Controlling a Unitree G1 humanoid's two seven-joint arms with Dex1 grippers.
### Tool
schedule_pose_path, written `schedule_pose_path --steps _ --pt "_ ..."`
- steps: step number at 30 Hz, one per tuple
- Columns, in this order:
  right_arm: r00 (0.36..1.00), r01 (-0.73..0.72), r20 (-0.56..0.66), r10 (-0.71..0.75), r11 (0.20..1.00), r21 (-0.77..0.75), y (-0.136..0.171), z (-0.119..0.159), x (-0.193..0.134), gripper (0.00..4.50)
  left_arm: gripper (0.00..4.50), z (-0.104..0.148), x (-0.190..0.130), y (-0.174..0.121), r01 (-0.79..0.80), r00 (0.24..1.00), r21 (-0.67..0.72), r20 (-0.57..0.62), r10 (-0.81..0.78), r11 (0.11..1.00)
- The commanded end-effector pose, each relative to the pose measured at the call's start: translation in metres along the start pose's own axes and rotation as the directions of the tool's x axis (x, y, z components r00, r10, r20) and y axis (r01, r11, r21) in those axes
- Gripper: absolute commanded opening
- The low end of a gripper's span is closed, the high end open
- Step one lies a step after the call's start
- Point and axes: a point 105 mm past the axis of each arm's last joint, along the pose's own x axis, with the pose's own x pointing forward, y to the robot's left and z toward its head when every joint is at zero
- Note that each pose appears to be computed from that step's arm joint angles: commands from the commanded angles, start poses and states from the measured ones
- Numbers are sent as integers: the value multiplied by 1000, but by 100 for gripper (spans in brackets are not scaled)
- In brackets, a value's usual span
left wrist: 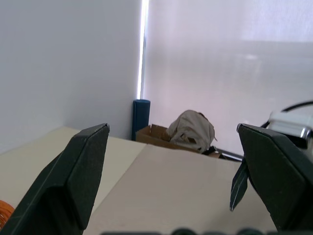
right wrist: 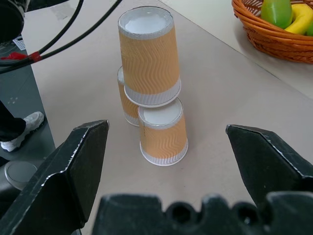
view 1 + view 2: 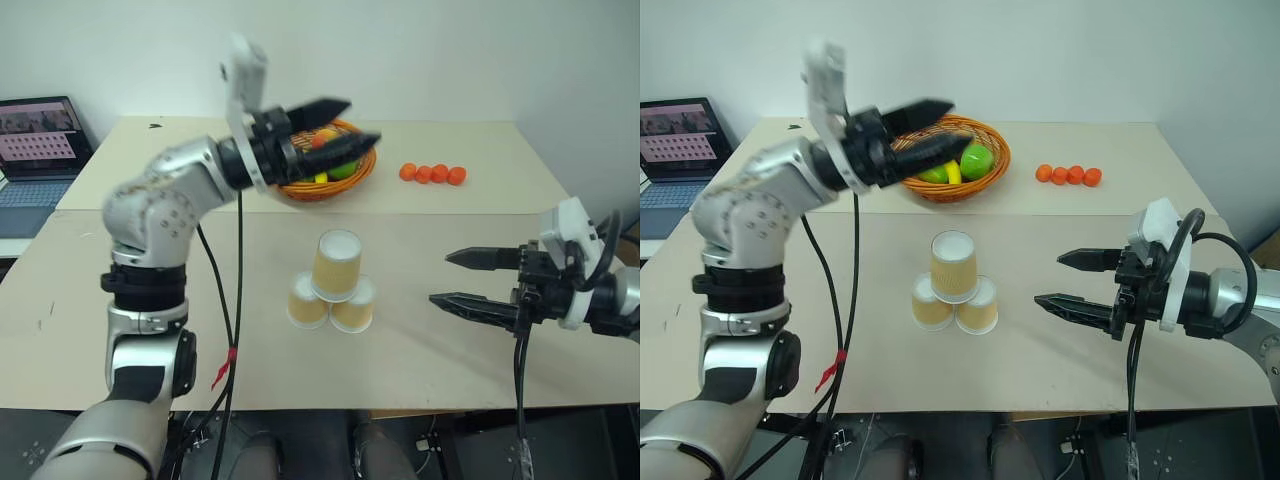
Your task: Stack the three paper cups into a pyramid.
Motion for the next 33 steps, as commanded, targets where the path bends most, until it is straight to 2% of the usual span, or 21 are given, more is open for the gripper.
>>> schedule_pose_path --steps 1,6,8,12,16,21,26,33 --pt "999 20 35 -18 997 -72 -6 12 -2 450 447 3 -35 36 -226 973 129 -21 230 966" --pt "996 64 60 -60 995 -73 -19 12 -7 450 447 -18 -83 56 -358 920 192 -94 380 914" --pt "993 94 84 -88 993 -76 -24 12 -9 450 447 -22 -102 64 -436 877 243 -101 470 866" --pt "982 163 94 -163 987 7 -34 -11 -17 450 447 -38 -119 45 -442 862 240 -153 483 865" --pt "951 294 84 -299 954 61 -41 -41 -23 450 447 -82 -147 26 -551 774 251 -203 600 796" --pt "941 334 56 -335 942 19 -38 -51 -24 450 447 -121 -159 0 -533 749 247 -306 587 809" --pt "940 341 31 -341 940 5 -29 -59 -18 450 447 -139 -151 -18 -478 782 218 -335 526 851" --pt "936 349 53 -349 937 17 -25 -57 -6 450 447 -143 -158 -11 -478 765 279 -334 551 833"
